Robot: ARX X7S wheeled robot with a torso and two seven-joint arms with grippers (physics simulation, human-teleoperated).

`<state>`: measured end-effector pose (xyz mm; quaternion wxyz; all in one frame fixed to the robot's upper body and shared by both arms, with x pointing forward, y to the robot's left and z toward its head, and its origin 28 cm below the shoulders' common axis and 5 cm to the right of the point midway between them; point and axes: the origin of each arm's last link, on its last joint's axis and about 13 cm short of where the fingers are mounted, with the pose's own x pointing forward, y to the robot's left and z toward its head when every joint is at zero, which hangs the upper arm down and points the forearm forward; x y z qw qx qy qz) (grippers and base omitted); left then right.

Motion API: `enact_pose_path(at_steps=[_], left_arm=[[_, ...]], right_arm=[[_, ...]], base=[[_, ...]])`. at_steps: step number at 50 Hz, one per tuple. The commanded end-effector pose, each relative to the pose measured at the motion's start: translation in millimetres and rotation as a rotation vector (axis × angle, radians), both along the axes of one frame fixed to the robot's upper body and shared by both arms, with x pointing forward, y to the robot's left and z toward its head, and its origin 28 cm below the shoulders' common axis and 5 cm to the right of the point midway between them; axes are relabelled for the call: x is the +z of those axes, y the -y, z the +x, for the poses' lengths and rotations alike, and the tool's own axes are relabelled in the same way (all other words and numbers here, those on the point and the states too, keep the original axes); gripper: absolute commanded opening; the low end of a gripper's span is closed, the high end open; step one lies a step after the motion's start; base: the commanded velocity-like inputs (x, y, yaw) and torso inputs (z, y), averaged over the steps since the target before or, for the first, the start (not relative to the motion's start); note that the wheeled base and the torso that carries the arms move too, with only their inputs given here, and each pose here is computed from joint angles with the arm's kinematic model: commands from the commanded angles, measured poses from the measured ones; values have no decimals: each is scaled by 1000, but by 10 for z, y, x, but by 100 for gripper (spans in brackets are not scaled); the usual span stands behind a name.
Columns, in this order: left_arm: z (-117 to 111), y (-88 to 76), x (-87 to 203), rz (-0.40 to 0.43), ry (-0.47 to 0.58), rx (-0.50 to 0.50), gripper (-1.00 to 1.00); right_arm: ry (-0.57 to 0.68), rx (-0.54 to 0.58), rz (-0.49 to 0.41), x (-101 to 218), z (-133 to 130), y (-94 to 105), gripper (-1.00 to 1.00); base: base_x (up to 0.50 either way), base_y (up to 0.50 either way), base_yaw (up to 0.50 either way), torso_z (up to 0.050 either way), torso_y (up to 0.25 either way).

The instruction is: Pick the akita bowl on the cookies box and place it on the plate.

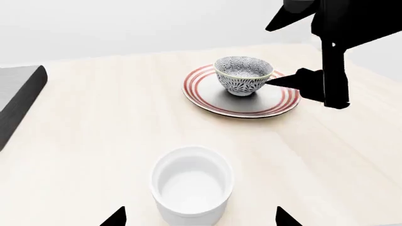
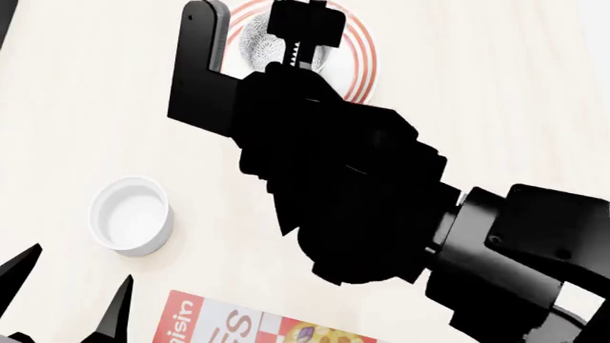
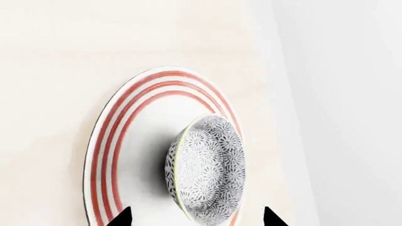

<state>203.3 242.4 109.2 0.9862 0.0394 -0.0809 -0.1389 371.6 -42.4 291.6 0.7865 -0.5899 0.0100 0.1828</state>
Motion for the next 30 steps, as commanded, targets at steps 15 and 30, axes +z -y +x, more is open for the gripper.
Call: enact_pose_path(at_steps=[15,30], left_arm=[[17,-30,89,-50,27,68,100],[-55,-181,355,-223,207,239,100]], right_arm=[[120,119,140,208,-1044,587,100],[420,198,493,-272,-1700,860,100]], base=[[0,0,0,0,0],[0,0,0,0,0]])
